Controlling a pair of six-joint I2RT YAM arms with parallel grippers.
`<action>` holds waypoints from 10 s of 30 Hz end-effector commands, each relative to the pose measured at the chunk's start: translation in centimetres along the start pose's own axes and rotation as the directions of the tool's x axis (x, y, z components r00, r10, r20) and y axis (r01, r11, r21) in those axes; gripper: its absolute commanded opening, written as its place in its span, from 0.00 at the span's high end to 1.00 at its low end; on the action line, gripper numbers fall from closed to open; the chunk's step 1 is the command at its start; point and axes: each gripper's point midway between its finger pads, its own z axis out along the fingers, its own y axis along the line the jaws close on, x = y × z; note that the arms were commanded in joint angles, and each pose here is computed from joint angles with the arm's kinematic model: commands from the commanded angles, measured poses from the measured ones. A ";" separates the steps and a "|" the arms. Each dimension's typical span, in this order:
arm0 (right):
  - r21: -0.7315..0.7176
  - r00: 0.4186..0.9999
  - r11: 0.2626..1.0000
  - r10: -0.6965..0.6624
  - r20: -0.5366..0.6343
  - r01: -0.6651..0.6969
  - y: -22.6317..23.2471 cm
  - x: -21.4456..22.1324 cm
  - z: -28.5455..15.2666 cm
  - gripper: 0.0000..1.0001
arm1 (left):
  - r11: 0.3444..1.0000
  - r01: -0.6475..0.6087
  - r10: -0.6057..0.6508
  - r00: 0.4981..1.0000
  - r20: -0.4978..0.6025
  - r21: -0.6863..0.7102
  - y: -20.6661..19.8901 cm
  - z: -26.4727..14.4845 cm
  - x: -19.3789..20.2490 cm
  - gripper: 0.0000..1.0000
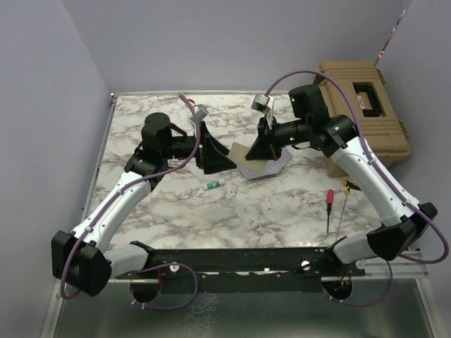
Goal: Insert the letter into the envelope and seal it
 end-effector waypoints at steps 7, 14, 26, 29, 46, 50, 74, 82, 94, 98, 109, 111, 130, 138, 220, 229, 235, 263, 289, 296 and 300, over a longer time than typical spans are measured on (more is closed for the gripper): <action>0.851 0.893 0.348 0.363 0.265 -0.394 -15.6 7.0 -6.3 1.00 | 0.759 0.192 -0.106 0.979 0.174 -0.622 12.7 -3.3 0.9 0.01; 0.916 0.787 -0.052 0.494 0.369 -0.397 -18.5 15.5 -8.9 1.00 | 0.666 0.280 -0.226 0.959 0.170 -0.691 17.7 -2.1 2.9 0.01; 0.911 0.672 -0.270 0.615 0.413 -0.312 -22.8 24.4 -9.5 1.00 | 0.574 0.309 -0.358 0.928 0.108 -0.758 28.0 2.8 6.1 0.11; 0.911 0.660 -0.227 0.631 0.407 -0.345 -23.8 24.9 -8.2 1.00 | 0.589 0.300 -0.373 0.925 0.076 -0.750 29.7 4.5 6.9 0.11; 0.864 0.702 0.117 0.641 0.310 -0.489 -26.0 21.6 -1.7 1.00 | 0.594 0.165 -0.355 0.932 -0.073 -0.787 34.1 7.4 11.4 0.21; 0.820 0.762 0.278 0.591 0.266 -0.501 -26.3 19.5 0.0 1.00 | 0.525 0.121 -0.325 0.943 -0.067 -0.842 33.7 5.0 11.4 0.22; 0.774 0.804 0.294 0.416 0.424 -0.560 -26.3 12.1 -2.6 1.00 | 0.417 0.197 -0.348 0.937 0.045 -0.887 28.3 -0.7 12.1 0.26; 0.408 0.579 0.411 0.583 0.570 -0.815 -24.2 10.0 3.7 1.00 | 0.380 0.277 -0.403 0.908 0.112 -0.883 29.7 -0.3 11.9 0.27; 0.408 0.400 0.147 0.648 0.648 -0.901 -28.8 15.9 6.4 1.00 | 0.407 0.292 -0.513 0.857 0.048 -0.865 29.7 -0.7 15.6 0.31; 0.442 0.383 0.091 0.668 0.637 -0.893 -29.0 18.3 6.8 1.00 | 0.398 0.315 -0.540 0.840 0.058 -0.862 29.7 -0.8 16.4 0.32; 0.488 0.498 0.231 0.681 0.536 -0.842 -29.1 21.0 8.8 1.00 | 0.355 0.325 -0.606 0.794 0.049 -0.877 30.3 -1.2 19.1 0.38; 0.501 0.536 0.271 0.665 0.519 -0.822 -29.1 21.1 8.8 1.00 | 0.354 0.324 -0.613 0.789 0.043 -0.878 30.4 -1.1 19.4 0.42; 0.628 0.647 0.269 0.566 0.511 -0.730 -28.1 21.3 11.8 1.00 | 0.362 0.349 -0.674 0.738 0.016 -0.865 30.1 -0.7 21.5 0.48; 0.590 0.631 0.295 0.584 0.511 -0.752 -27.3 20.3 12.3 0.91 | 0.364 0.326 -0.656 0.754 0.008 -0.872 30.3 -1.0 21.2 0.47; 0.456 0.515 0.313 0.740 0.432 -0.833 -26.9 18.2 14.5 0.68 | 0.312 0.314 -0.627 0.777 0.054 -0.897 33.4 -0.7 19.0 0.64; 0.535 0.553 0.280 0.695 0.460 -0.797 -28.1 18.0 12.2 0.61 | 0.313 0.290 -0.602 0.797 0.047 -0.905 33.7 -1.3 18.0 0.57; 0.557 0.598 0.310 0.652 0.465 -0.771 -28.6 16.8 11.5 0.60 | 0.304 0.269 -0.563 0.825 0.055 -0.914 34.1 -1.9 16.0 0.45; 0.465 0.564 0.365 0.713 0.418 -0.807 -30.0 17.5 15.7 0.63 | 0.313 0.291 -0.624 0.781 0.035 -0.904 36.1 -1.0 18.4 0.54; 0.437 0.594 0.425 0.700 0.396 -0.793 -23.8 14.6 8.9 0.62 | 0.406 0.157 -0.487 0.871 -0.067 -0.900 30.7 -3.4 13.6 0.27; 0.437 0.572 0.405 0.728 0.377 -0.803 -22.4 15.9 8.6 0.61 | 0.547 0.027 -0.364 0.908 -0.208 -0.837 23.9 -4.7 15.2 0.23; 0.435 0.565 0.401 0.739 0.367 -0.806 -22.2 16.1 8.7 0.61 | 0.599 -0.004 -0.315 0.918 -0.241 -0.801 22.1 -4.5 15.9 0.23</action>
